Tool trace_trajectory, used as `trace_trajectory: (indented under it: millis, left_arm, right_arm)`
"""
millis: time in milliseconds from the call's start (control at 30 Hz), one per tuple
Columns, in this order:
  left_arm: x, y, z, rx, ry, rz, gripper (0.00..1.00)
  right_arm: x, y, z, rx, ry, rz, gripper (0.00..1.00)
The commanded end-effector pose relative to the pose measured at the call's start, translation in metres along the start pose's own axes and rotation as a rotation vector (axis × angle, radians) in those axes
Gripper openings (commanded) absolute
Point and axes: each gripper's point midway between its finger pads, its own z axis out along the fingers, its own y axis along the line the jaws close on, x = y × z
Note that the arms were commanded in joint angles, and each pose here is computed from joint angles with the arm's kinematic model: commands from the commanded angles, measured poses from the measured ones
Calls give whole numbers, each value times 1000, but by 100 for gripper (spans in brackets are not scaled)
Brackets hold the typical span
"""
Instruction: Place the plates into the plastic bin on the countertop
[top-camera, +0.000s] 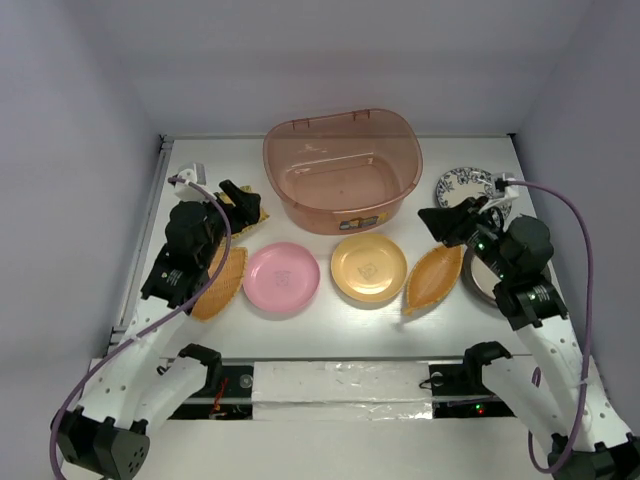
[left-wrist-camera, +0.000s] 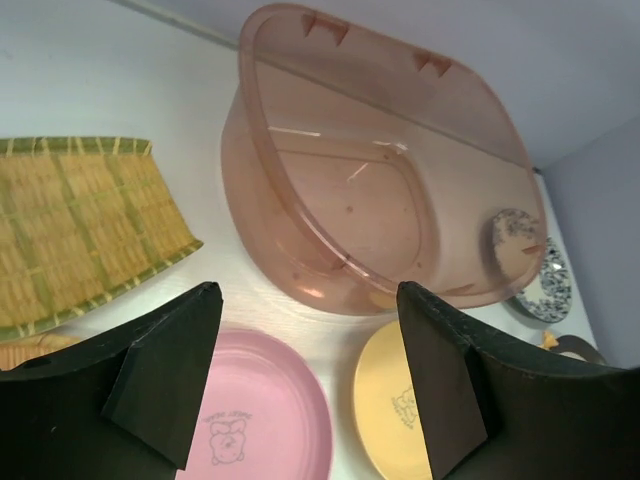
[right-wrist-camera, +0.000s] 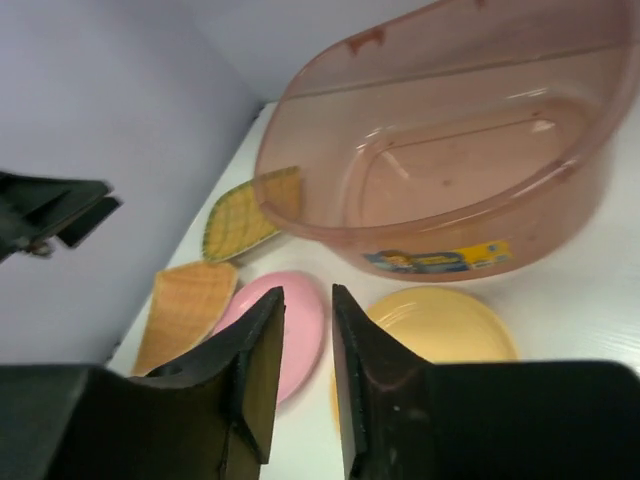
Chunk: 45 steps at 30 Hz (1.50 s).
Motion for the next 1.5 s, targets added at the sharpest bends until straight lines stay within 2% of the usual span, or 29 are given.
trace_trajectory:
  millis: [0, 33, 67, 100, 167, 200, 300, 333, 400, 567, 600, 667, 700, 800, 867, 1000, 1033, 1267, 1467]
  left_arm:
    - [-9, 6, 4, -57, -18, 6, 68]
    - [-8, 11, 4, -79, -12, 26, 67]
    - [-7, 12, 3, -84, -5, 39, 67]
    - [-12, 17, 1, -115, -26, 46, 57]
    - [-19, 25, -3, -149, -64, 68, 37]
    - [-21, 30, -6, -170, -82, 70, 23]
    - [-18, 58, -5, -304, -74, 102, 1]
    - [-16, 67, -4, -336, -61, 110, 0]
    - [-12, 102, 1, -437, -22, 94, 0]
    - [5, 167, 12, -496, 64, -40, 0]
    - [14, 179, 17, -522, 107, -58, 11]
    - [17, 194, 20, -567, 139, -66, 24]
    - [25, 205, 24, -594, 172, -76, 34]
    - [34, 235, 25, -647, 213, -106, 44]
    - [39, 245, 28, -629, 244, -131, 46]
    - [52, 258, 43, -638, 316, -129, 49]
    - [48, 258, 48, -628, 310, -123, 51]
    - [45, 269, 72, -580, 314, -155, 52]
    - [49, 296, 80, -627, 357, -155, 52]
  right_arm:
    - [-4, 25, 6, -87, -27, -27, 29]
    - [4, 28, 9, -95, -10, -19, 15]
    - [1, 28, 10, -89, -22, -15, 15]
    - [13, 31, 13, -104, 11, -3, 0]
    - [14, 39, 19, -140, 2, 3, 0]
    - [21, 44, 21, -158, 17, 6, 0]
    - [27, 46, 29, -177, 25, 6, 0]
    - [35, 44, 31, -177, 41, 9, 0]
    - [38, 41, 35, -174, 37, 7, 0]
    - [49, 34, 36, -160, 39, -6, 0]
    - [49, 33, 36, -159, 35, -8, 0]
    - [51, 31, 35, -154, 32, -10, 0]
    - [52, 30, 36, -152, 32, -10, 0]
    - [56, 27, 36, -146, 41, -12, 2]
    - [56, 28, 35, -153, 42, -12, 6]
    - [55, 30, 34, -166, 32, -15, 26]
    - [56, 31, 34, -169, 37, -14, 28]
    - [61, 31, 34, -182, 56, -15, 29]
    - [63, 31, 35, -181, 60, -17, 29]
